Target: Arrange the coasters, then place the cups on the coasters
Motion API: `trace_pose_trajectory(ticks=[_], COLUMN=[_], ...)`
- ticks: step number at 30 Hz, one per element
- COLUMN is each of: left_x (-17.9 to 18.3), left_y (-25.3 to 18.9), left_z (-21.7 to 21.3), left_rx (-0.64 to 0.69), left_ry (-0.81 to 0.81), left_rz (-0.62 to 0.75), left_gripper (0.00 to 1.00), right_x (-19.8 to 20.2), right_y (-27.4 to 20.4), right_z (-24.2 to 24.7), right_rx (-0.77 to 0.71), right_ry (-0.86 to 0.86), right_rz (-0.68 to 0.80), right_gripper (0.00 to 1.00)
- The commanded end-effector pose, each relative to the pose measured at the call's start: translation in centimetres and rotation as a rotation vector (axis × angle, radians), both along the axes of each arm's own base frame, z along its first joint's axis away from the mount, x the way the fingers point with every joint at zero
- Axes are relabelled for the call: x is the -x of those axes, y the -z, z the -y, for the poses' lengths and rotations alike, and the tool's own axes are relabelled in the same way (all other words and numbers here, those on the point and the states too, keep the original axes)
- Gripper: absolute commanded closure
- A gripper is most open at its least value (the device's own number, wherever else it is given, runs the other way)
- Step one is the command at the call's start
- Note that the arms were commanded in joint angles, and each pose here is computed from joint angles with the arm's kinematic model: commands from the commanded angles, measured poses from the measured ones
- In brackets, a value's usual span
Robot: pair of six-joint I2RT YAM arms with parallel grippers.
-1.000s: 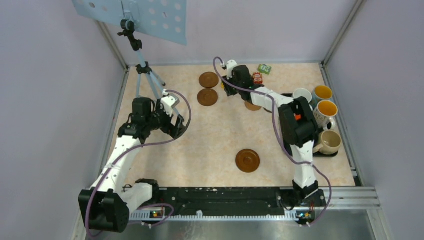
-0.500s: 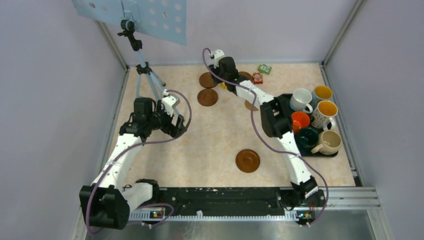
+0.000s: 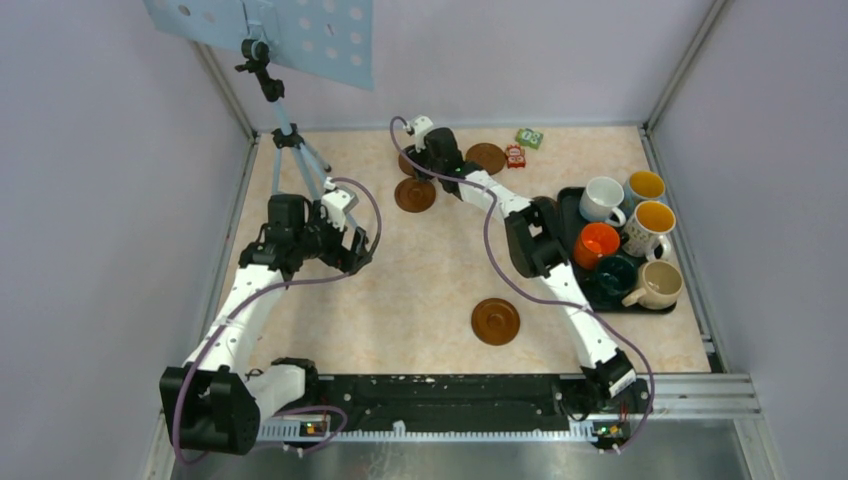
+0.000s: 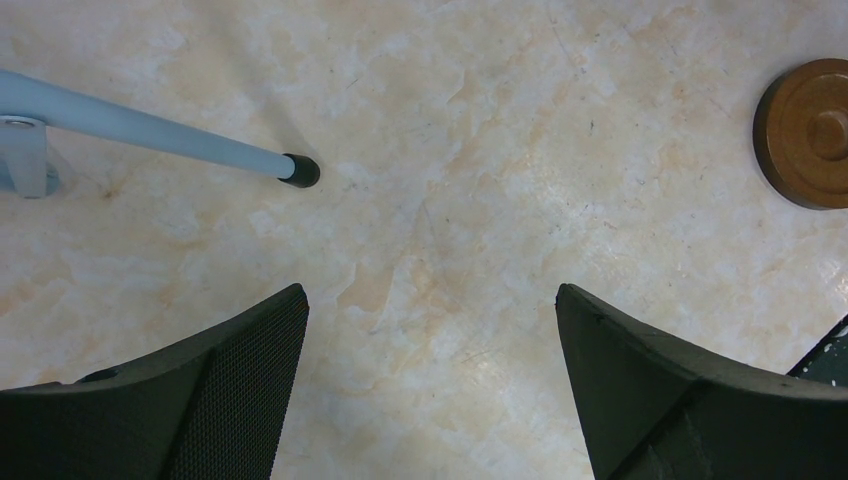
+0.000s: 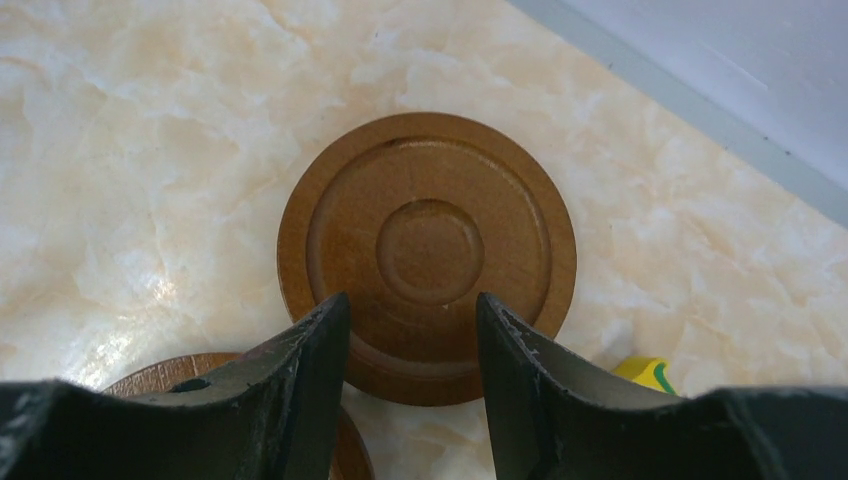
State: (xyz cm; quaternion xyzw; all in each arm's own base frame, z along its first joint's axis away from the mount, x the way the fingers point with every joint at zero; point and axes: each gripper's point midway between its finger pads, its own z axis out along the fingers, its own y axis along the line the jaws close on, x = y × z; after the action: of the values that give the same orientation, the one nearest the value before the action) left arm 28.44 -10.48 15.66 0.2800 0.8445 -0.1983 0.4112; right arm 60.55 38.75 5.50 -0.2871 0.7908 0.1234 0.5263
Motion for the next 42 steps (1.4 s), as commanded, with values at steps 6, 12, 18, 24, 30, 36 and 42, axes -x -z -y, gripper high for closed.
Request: trace_pose_trajectory(ticks=[6, 12, 18, 24, 30, 36, 42], left_x=[-1.1, -1.1, -1.2, -0.9, -0.8, -0.7, -0.5], left_y=[-1.9, -1.9, -2.0, -2.3, -2.6, -2.9, -3.1], left_z=[-0.3, -0.3, -0.4, -0.5, -0.6, -0.7, -0.7], left_rx=[0.013, 0.009, 0.006, 0.005, 0.003, 0.002, 0.002], left_ry=[-0.036, -0.037, -0.043, -0.043, -0.049, -0.051, -0.049], left_rz=[0.047, 0.051, 0.060, 0.071, 0.087, 0.101, 0.114], left_gripper=[0.01, 0.01, 0.01, 0.01, 0.01, 0.01, 0.01], right_x=[-0.1, -0.5, 1.2, 3.5, 5.5, 8.1, 11.7], right_y=[0.1, 0.4, 1.4, 1.7, 1.2, 1.3, 2.1], right_z=[0.1, 1.0, 0.7, 1.0, 1.3, 1.9, 2.9], right_rx=[0.074, 0.116, 0.145, 0.179, 0.196, 0.210, 0.213], right_ry=[0.000, 0.035, -0.040, -0.112, -0.160, -0.199, -0.241], right_rz=[0.008, 0.019, -0.049, -0.126, -0.199, -0.301, -0.425], right_gripper=[0.51, 0.54, 0.61, 0.65, 0.68, 0.70, 0.73])
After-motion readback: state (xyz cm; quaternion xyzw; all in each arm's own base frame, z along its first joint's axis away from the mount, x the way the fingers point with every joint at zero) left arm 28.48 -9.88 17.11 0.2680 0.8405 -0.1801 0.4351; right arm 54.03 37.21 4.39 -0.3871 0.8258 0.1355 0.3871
